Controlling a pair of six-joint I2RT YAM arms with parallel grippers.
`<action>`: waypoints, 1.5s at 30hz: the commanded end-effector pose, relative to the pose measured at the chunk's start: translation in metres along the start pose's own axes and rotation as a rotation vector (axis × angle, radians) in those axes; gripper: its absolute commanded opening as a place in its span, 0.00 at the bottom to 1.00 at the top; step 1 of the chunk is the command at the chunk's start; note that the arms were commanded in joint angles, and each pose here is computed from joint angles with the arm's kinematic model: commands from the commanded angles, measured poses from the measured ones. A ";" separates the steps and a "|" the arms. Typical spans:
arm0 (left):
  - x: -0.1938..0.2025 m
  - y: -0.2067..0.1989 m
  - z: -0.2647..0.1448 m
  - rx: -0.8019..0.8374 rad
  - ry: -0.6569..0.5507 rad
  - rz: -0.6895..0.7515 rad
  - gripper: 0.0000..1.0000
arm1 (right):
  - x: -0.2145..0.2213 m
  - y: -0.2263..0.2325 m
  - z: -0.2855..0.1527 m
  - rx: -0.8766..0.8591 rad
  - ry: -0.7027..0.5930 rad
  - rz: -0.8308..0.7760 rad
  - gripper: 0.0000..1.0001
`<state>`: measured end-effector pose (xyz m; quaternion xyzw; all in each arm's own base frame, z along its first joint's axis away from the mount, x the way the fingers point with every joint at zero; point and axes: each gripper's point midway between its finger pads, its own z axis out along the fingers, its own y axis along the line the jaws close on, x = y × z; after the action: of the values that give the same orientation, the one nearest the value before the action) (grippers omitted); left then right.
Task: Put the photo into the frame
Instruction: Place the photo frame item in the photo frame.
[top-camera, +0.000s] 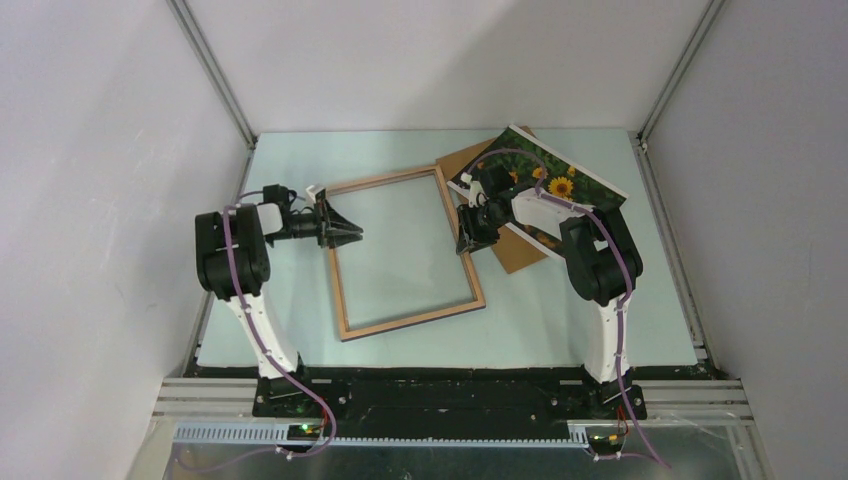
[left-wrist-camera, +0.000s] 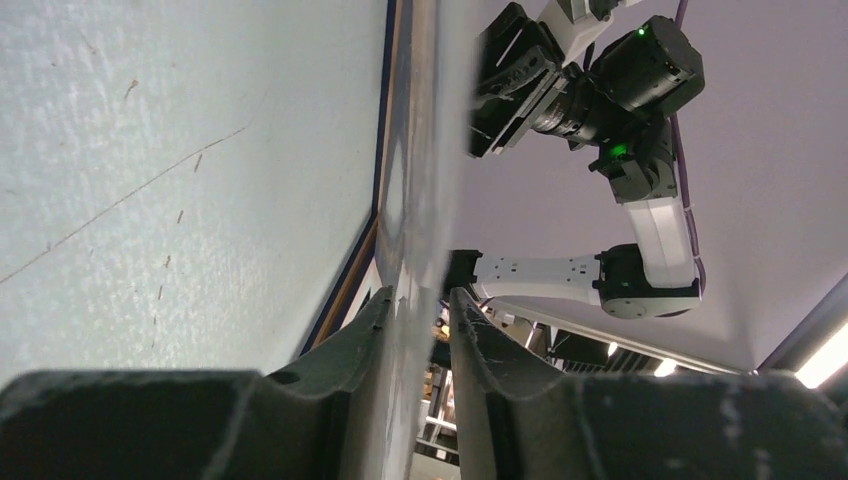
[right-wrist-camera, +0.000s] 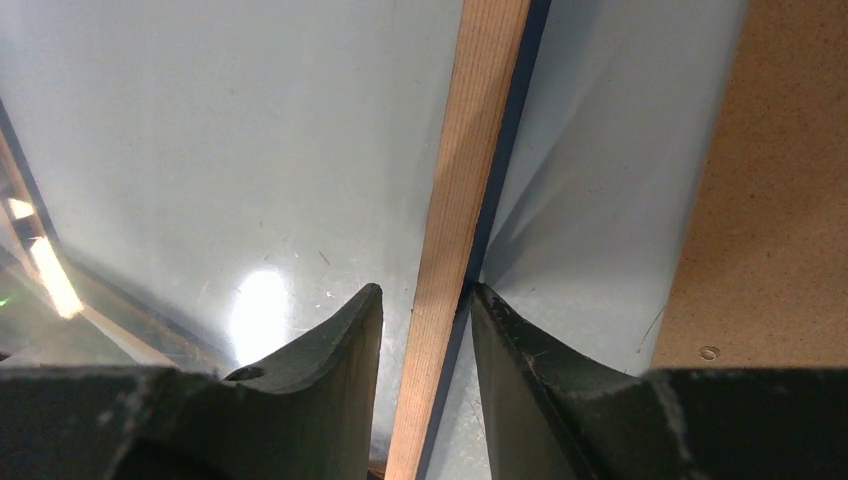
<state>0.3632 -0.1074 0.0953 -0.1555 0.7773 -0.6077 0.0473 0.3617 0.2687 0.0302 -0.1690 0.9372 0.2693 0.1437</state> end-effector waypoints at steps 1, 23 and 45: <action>-0.001 0.000 0.003 0.001 0.007 0.043 0.32 | -0.010 0.010 -0.008 -0.015 -0.032 -0.034 0.43; -0.002 0.013 0.004 -0.057 -0.016 0.060 0.46 | -0.015 0.009 -0.015 -0.022 -0.048 -0.019 0.49; -0.003 0.027 -0.007 -0.153 -0.066 0.094 0.55 | -0.012 0.009 -0.015 -0.033 -0.044 -0.011 0.49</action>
<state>0.3602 -0.0993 0.0602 -0.1599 0.8186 -0.5479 0.0639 0.3627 0.2671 0.0312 -0.1659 0.9364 0.2744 0.1424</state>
